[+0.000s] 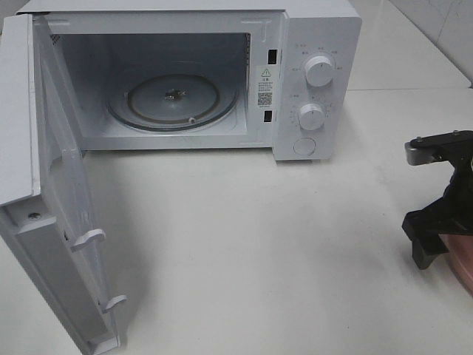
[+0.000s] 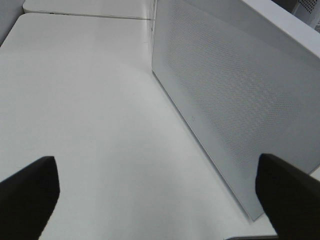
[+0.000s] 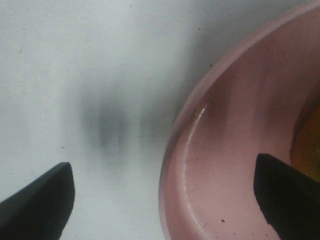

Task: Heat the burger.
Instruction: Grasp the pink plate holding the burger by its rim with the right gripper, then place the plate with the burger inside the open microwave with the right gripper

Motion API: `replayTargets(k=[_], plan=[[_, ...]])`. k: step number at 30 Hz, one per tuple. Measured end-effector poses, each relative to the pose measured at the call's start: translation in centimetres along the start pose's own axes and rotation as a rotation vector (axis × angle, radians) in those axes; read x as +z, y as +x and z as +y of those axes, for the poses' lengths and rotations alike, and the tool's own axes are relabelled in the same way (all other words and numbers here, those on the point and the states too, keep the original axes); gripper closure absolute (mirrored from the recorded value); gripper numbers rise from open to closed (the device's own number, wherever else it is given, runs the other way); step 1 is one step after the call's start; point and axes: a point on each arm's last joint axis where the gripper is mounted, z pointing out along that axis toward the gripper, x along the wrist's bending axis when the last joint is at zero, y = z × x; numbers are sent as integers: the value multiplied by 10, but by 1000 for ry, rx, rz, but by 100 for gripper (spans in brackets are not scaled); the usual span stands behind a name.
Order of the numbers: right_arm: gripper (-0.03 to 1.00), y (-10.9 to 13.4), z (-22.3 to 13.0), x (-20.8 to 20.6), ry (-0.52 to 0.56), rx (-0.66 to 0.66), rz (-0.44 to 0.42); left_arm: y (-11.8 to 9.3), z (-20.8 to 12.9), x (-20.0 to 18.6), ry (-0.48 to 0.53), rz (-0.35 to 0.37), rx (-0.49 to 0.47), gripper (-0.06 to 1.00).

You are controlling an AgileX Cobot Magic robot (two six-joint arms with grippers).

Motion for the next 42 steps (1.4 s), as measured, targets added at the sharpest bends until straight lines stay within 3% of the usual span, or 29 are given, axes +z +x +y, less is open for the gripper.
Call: replayTargets(k=[19,22,23,25,26,27,28,30,31,32,33,36,42], plan=[[11,0,3,30,51,7,11,0,0,0,0,0,0,-4],[21,0,3,30,47,7,11,0,0,0,0,0,0,-4],[30,0,3,31,50,11,11,0,0,0,0,0,0,-4],[34,0,3,31,50,10,8,0,0,0,0,0,0,-4],[44,-1,3,31,52,6,5,0,0,0,0,0,0,-4],[44,-1,3,31,52,6,5,0,0,0,0,0,0,-4],[55,-1,3,31,55,1,1,0,0,0,0,0,0,-4],[60,-2,2,31,57,-2,-2,0,0,0,0,0,0,-4],[71,-3,3,31,61,-1,-6,0,0,0,0,0,0,-4],[71,-3,3,31,61,-1,-6,0,0,0,0,0,0,-4],[79,-3,2,31,66,20,-4,0,0,0,0,0,0,-4],[86,-3,2,29,68,37,-3,0,0,0,0,0,0,-4],[86,-3,2,28,73,39,-4,0,0,0,0,0,0,-4]])
